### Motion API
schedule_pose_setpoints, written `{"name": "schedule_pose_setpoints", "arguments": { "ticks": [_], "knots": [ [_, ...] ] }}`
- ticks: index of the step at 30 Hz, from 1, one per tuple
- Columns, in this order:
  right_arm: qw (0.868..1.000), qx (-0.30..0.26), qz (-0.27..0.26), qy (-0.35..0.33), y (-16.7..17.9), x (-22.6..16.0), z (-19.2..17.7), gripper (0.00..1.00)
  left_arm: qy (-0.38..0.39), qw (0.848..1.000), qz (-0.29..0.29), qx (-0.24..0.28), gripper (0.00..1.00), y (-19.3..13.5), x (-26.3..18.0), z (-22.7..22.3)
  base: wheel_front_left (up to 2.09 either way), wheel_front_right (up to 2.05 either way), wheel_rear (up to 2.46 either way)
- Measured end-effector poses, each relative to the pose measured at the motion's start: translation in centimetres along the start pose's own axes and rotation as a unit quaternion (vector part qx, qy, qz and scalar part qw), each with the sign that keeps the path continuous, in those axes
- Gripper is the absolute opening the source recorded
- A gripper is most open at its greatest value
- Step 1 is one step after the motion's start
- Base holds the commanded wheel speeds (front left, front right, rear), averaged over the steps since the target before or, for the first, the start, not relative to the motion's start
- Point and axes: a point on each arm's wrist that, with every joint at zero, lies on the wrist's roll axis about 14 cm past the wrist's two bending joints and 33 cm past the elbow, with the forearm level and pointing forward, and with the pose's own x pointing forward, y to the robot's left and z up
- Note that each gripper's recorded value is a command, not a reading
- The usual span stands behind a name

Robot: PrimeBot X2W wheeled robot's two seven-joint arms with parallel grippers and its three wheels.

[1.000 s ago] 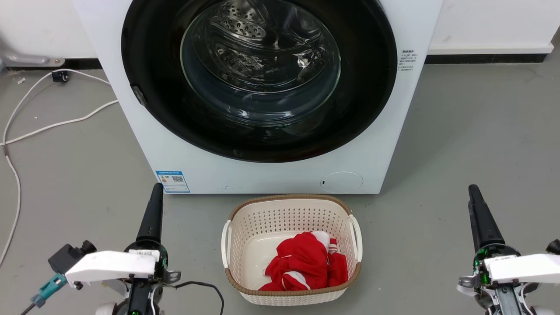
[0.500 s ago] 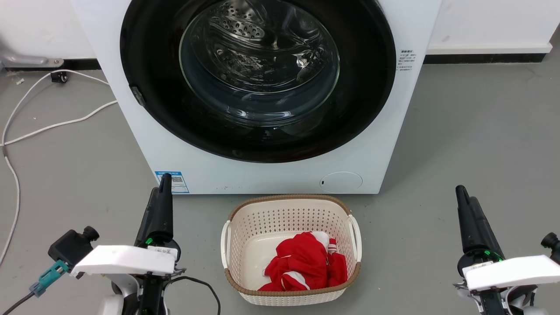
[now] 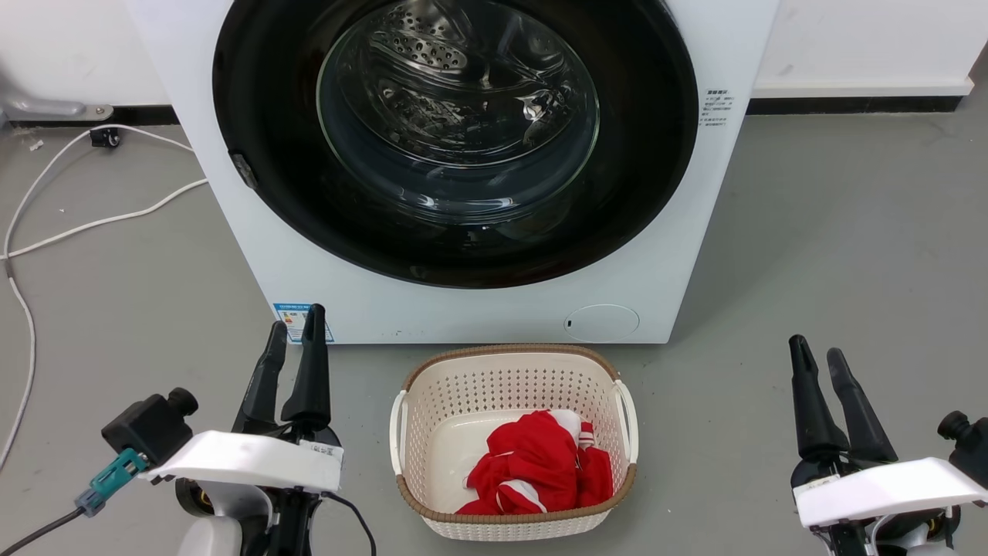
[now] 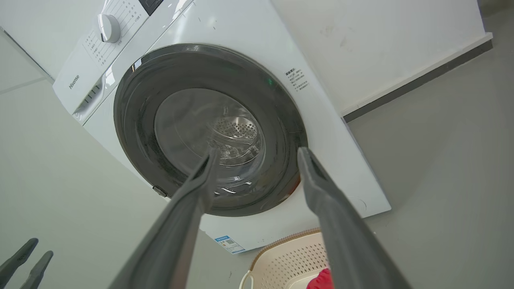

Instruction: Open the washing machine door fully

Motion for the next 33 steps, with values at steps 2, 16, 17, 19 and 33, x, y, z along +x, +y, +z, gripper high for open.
{"name": "schedule_pose_setpoints", "arguments": {
  "ticks": [2,16,17,19,33],
  "knots": [
    [1.000,-0.013,0.002,0.000,0.08,-0.01,0.01,1.00,0.001,1.000,-0.002,0.018,1.00,-0.04,-0.06,-0.09,0.00,0.00,0.00],
    [0.994,-0.105,0.012,0.012,0.37,-0.40,-0.40,1.00,0.003,0.992,-0.013,0.128,1.00,-0.22,-0.32,-0.38,0.00,0.00,0.00],
    [0.994,-0.112,0.013,0.013,0.41,-0.39,-0.41,1.00,0.003,0.991,-0.014,0.135,1.00,-0.23,-0.33,-0.38,0.00,0.00,0.00],
    [0.992,-0.123,0.015,0.014,0.47,-0.40,-0.41,1.00,0.003,0.989,-0.015,0.148,1.00,-0.24,-0.35,-0.42,0.00,0.00,0.00],
    [0.981,-0.192,0.025,0.014,0.86,-0.56,-0.22,1.00,0.006,0.974,-0.011,0.227,1.00,0.30,-0.93,-0.67,0.00,0.00,0.00]
  ]
}}
